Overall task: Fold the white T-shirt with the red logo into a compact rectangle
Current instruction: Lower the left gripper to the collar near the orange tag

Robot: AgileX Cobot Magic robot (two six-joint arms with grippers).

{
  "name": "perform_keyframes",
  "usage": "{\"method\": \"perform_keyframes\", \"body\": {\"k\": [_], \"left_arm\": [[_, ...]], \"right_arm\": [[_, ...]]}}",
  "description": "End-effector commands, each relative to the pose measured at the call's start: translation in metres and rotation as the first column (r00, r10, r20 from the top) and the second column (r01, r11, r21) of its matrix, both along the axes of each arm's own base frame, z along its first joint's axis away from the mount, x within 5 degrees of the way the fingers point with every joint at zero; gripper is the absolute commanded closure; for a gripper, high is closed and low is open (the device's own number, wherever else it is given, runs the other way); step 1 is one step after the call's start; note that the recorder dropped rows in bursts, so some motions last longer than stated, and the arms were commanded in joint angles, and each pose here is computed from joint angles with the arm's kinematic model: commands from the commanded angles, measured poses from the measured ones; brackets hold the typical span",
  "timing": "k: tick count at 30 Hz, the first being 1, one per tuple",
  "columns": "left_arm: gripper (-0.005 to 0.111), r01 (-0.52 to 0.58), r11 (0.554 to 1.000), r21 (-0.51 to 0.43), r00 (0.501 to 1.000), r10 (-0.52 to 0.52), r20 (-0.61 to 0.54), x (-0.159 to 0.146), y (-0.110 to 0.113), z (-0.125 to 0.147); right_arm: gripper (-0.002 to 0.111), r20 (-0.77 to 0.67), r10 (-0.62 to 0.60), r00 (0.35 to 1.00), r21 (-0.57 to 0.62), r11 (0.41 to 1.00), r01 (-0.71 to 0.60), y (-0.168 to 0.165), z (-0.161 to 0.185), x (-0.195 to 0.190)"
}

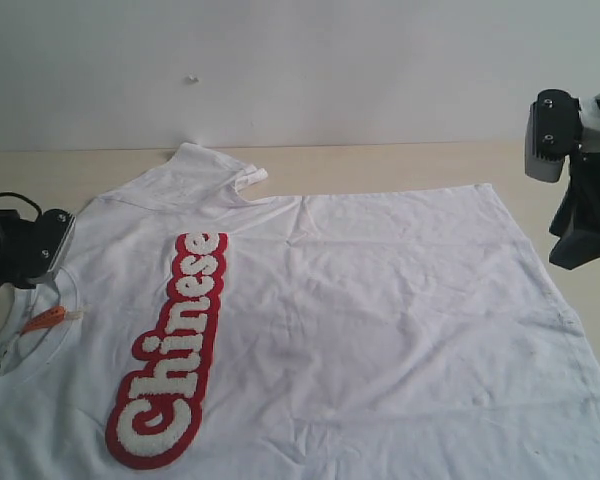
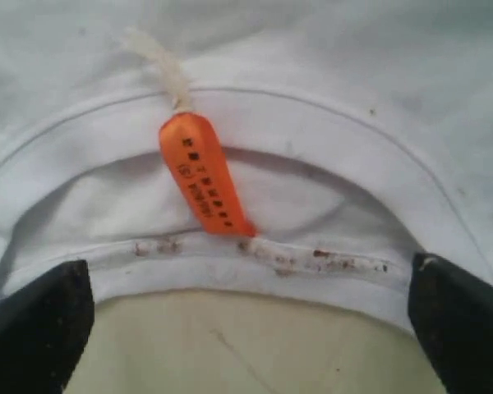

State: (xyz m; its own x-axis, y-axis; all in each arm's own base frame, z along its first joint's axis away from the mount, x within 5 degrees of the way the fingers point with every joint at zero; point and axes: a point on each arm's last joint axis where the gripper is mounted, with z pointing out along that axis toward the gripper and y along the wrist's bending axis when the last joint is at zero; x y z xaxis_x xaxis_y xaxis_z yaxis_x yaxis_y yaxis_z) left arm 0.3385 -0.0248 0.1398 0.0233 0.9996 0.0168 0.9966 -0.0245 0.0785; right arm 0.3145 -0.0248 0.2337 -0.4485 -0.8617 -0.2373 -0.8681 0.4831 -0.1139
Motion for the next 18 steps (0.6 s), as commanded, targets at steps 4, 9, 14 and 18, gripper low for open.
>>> {"method": "perform_keyframes", "body": {"k": [4,9,14,18], "left_arm": [[0.002,0.006,0.998,-0.062,1.000,-0.006,0.001,0.006,-0.005,-0.016],[0.002,-0.032,0.998,-0.062,0.999,0.034,0.029,0.010,0.013,-0.017],[0.002,-0.040,0.996,-0.077,0.998,0.043,0.045,0.011,0.029,-0.017],[0.002,0.015,0.997,-0.070,0.999,-0.012,0.043,0.011,0.022,-0.018]], "right_arm": [[0.069,-0.059,0.046,0.997,0.007,0.999,-0.046,-0.001,-0.022,0.007],[0.069,-0.092,0.063,0.994,0.011,0.998,-0.062,-0.002,-0.035,0.009],[0.069,-0.095,0.098,0.991,0.009,0.995,-0.097,-0.002,-0.038,0.010],[0.069,-0.072,0.114,0.991,-0.001,0.993,-0.115,-0.002,-0.038,0.012]]}}
